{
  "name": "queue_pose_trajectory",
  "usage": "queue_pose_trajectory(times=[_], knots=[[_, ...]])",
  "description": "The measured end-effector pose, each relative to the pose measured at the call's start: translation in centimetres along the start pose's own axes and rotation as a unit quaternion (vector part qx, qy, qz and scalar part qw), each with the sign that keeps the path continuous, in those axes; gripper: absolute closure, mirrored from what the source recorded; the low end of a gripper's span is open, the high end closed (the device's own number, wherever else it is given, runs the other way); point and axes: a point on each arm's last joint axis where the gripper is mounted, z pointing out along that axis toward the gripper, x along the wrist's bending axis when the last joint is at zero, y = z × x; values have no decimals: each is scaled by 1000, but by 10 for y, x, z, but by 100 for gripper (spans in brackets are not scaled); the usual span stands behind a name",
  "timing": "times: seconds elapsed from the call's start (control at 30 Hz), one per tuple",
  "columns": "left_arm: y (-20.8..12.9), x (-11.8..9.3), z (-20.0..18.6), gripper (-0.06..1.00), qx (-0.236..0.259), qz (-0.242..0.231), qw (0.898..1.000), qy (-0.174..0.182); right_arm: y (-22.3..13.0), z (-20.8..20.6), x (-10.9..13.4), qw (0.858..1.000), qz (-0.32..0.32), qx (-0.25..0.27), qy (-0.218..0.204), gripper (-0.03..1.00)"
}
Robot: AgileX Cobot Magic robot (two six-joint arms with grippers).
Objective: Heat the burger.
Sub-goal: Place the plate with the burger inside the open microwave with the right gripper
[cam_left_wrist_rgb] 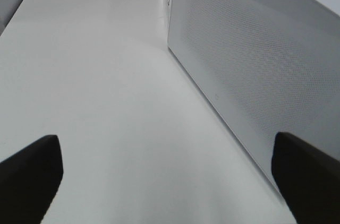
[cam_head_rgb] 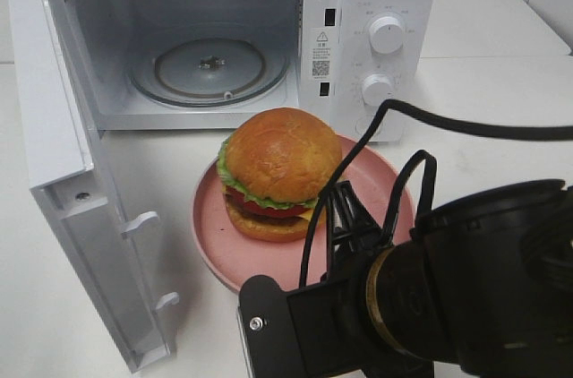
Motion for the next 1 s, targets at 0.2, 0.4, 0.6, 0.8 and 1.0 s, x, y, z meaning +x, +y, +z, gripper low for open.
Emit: queue_pose_trajectory(times=[0.2, 0.4, 0.6, 0.8, 1.0], knots=[[0, 0, 0, -4, 0, 0, 1000, 0, -16, 10, -20, 1000, -25, -10, -6, 93], [0, 0, 0, -4, 0, 0, 1000, 0, -28, 16, -31, 999, -48, -17, -4, 93], [0, 0, 0, -4, 0, 0, 1000, 0, -43, 21, -47, 996, -83, -33, 3, 93], [0, 0, 0, -4, 0, 0, 1000, 0, -52, 21, -65, 993, -106, -52, 11, 93], [0, 0, 0, -4, 0, 0, 1000, 0, -58, 21, -70, 988, -137, -73, 21, 93]])
